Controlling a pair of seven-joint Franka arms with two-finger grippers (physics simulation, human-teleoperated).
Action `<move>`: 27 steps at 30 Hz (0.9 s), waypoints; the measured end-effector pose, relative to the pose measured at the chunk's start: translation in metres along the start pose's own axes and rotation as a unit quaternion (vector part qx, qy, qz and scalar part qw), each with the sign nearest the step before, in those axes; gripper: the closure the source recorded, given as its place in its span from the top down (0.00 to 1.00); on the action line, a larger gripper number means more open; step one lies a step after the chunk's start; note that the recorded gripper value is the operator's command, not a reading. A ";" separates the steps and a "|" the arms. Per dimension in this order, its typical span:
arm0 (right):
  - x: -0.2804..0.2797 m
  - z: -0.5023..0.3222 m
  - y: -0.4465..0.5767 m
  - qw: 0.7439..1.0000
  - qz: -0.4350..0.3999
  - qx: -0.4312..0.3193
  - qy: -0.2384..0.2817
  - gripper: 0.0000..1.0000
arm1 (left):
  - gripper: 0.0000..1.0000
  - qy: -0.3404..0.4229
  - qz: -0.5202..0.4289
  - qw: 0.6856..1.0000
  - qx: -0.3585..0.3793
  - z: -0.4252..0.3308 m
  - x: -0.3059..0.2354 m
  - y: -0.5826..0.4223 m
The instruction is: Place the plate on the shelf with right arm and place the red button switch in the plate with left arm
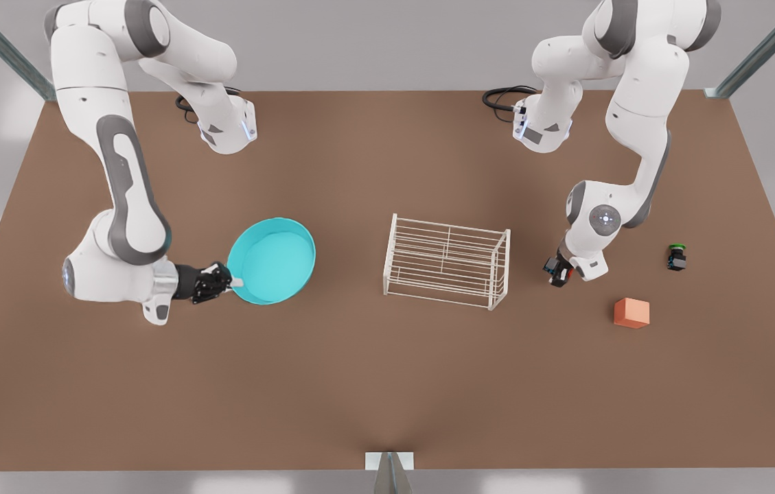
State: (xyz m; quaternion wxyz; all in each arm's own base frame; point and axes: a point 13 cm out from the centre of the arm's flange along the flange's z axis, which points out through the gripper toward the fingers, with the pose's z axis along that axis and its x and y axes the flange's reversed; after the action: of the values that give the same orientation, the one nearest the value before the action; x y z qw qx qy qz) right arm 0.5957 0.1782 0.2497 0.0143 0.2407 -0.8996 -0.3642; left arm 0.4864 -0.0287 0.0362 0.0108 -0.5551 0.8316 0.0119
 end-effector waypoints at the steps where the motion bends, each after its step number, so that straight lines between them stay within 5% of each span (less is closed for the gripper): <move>1: -0.008 0.011 0.021 1.000 -0.004 -0.007 0.001 0.23 | 0.86 0.000 0.001 1.000 0.000 0.000 0.001 0.000; 18: -0.112 0.246 0.251 0.998 0.049 0.032 -0.036 0.23 | 0.49 -0.002 -0.003 1.000 0.005 -0.003 0.003 0.001; 27: -0.116 0.290 0.261 0.987 0.135 0.055 -0.074 0.23 | 0.48 -0.015 -0.011 1.000 0.024 -0.035 -0.008 -0.011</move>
State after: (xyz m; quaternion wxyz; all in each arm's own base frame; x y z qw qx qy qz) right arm 0.5294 0.5791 0.2270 -0.0163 0.0902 -0.9409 -0.3260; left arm 0.4994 -0.0264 0.0709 0.0368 -0.5633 0.8254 -0.0002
